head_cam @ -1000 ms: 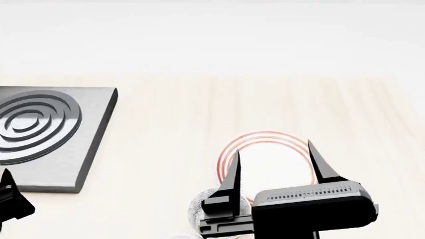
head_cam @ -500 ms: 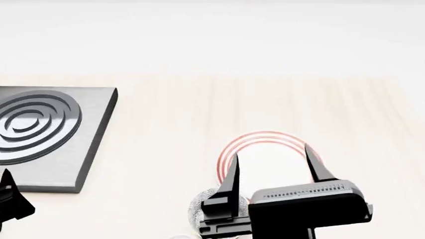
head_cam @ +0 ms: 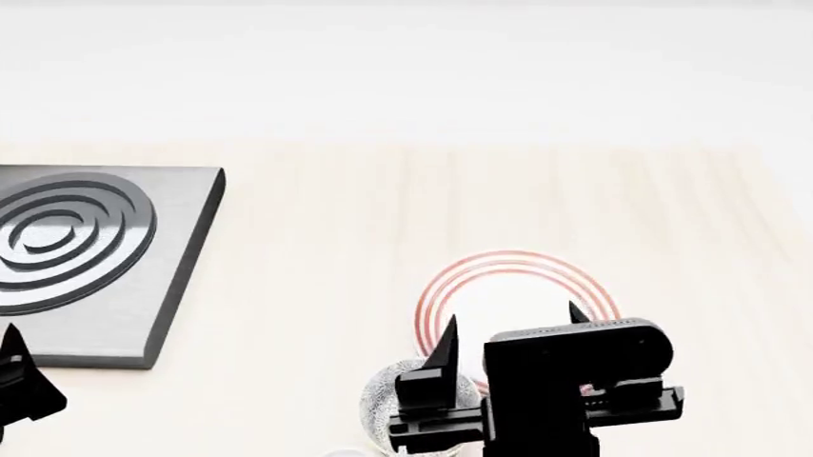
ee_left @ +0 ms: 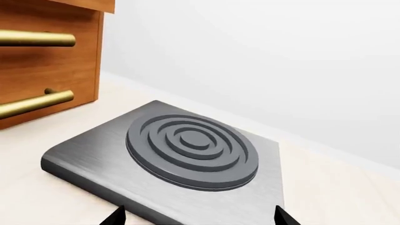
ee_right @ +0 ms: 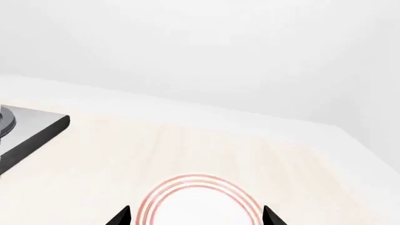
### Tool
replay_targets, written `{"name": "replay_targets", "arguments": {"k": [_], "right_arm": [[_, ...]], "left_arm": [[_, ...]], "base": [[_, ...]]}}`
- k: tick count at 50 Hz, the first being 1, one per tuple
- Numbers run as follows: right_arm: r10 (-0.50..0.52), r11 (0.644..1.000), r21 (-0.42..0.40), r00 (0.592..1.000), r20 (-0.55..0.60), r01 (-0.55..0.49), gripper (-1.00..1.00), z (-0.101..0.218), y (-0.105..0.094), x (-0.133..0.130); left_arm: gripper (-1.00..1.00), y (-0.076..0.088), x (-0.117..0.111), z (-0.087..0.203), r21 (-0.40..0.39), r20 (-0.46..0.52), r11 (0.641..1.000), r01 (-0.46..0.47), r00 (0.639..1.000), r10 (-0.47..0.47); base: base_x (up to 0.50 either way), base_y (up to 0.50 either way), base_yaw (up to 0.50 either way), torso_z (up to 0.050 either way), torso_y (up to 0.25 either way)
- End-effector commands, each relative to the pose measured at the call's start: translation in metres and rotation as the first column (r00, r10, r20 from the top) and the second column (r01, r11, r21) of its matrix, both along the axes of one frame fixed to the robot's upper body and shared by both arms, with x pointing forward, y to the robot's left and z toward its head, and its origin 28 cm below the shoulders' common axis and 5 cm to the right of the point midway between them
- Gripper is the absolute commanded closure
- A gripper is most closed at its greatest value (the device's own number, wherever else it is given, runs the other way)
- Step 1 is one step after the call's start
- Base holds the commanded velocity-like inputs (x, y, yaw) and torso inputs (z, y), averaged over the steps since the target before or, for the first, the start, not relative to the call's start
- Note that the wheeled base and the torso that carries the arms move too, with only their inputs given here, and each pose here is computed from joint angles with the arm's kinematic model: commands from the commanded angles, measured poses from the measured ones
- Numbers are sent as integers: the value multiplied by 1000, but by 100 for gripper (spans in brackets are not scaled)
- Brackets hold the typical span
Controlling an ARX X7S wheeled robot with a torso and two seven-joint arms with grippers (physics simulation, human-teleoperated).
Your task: Pick the akita bowl between the plate and the ramekin and place it on the plate.
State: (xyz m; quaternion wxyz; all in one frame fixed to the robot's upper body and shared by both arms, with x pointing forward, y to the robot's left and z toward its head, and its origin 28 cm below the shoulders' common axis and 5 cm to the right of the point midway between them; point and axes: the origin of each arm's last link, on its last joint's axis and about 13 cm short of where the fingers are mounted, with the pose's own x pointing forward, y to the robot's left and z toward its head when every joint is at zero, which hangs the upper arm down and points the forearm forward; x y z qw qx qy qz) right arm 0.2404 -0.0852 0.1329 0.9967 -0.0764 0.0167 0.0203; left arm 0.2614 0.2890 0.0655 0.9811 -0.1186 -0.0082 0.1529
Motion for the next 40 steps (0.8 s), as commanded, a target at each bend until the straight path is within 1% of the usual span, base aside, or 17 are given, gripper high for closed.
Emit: {"name": "replay_targets", "arguments": {"k": [1, 5, 7, 8, 12, 15, 19, 23, 25, 27, 28, 29, 30, 31, 32, 37, 40], "right_arm": [[-1, 1000, 22, 988, -157, 4, -100, -1, 0, 14], [-37, 999, 25, 981, -189, 42, -100, 1, -3, 21], [7, 999, 49, 973, -229, 4, -100, 0, -4, 24], [-19, 1000, 14, 971, -238, 23, -100, -1, -5, 27], [-19, 1000, -20, 959, -282, 14, -100, -3, -5, 32], [-13, 1000, 14, 957, -291, 18, -100, -4, -6, 33], [-14, 1000, 6, 952, -307, 17, -100, -3, -5, 37], [-12, 1000, -15, 947, -322, 8, -100, -1, -5, 42], [-10, 997, -80, 949, -317, -16, -100, -1, -5, 44], [-83, 997, -32, 934, -347, 77, -100, -2, -3, 46], [-20, 996, -91, 930, -367, -15, -100, -3, -3, 46], [9, 996, -77, 920, -391, -43, -100, -4, -3, 46], [7, 1000, 1, 921, -388, -7, -100, -3, -2, 47], [-28, 999, 12, 923, -383, 35, -100, -3, -3, 49], [-10, 999, -53, 919, -394, -11, -100, -5, -3, 50], [11, 1000, -21, 906, -423, -22, -100, -5, -2, 56], [58, 997, 65, 875, -480, -31, -100, -4, 1, 59]], "left_arm": [[-100, 0, 0, 0, 0, -1, 1000, -2, 1000, 2], [-100, 0, 0, 0, 2, 0, 1000, -1, 1000, 1], [-100, 0, 0, -1, 2, -1, 1000, -1, 1000, 1], [-100, 0, 0, 0, 2, 0, 1000, -1, 1000, 1], [-100, 0, 0, -1, 4, 0, 1000, -2, 1000, 2], [-100, 0, 0, 0, 5, 1, 1000, -3, 1000, 3], [-100, 0, 0, 0, 2, 0, 1000, -4, 1000, 4], [-100, 0, 1, -1, 2, 0, 1000, -5, 1000, 5], [-100, 0, 0, 0, 2, 0, 1000, -5, 1000, 5], [-100, 0, 1, -1, 3, 0, 1000, -5, 1000, 5], [-100, 0, 0, 0, 3, 0, 1000, -5, 1000, 5], [-100, 0, 0, 0, 5, 1, 1000, -5, 1000, 5], [-100, 0, 0, 0, 5, 1, 1000, -5, 1000, 5], [-100, 0, 1, -1, 4, 1, 1000, -6, 1000, 6], [-100, 0, 0, 0, 5, 1, 1000, -6, 1000, 6], [-100, 0, 0, 0, 6, 1, 1000, -7, 1000, 7], [-100, 0, 0, 0, 5, -1, 1000, -7, 1000, 8]], "base": [[0, 0, 0, 0, 0], [0, 0, 0, 0, 0], [0, 0, 0, 0, 0], [0, 0, 0, 0, 0], [0, 0, 0, 0, 0], [0, 0, 0, 0, 0], [0, 0, 0, 0, 0], [0, 0, 0, 0, 0], [0, 0, 0, 0, 0], [0, 0, 0, 0, 0], [0, 0, 0, 0, 0], [0, 0, 0, 0, 0], [0, 0, 0, 0, 0], [0, 0, 0, 0, 0], [0, 0, 0, 0, 0], [0, 0, 0, 0, 0], [0, 0, 0, 0, 0]]}}
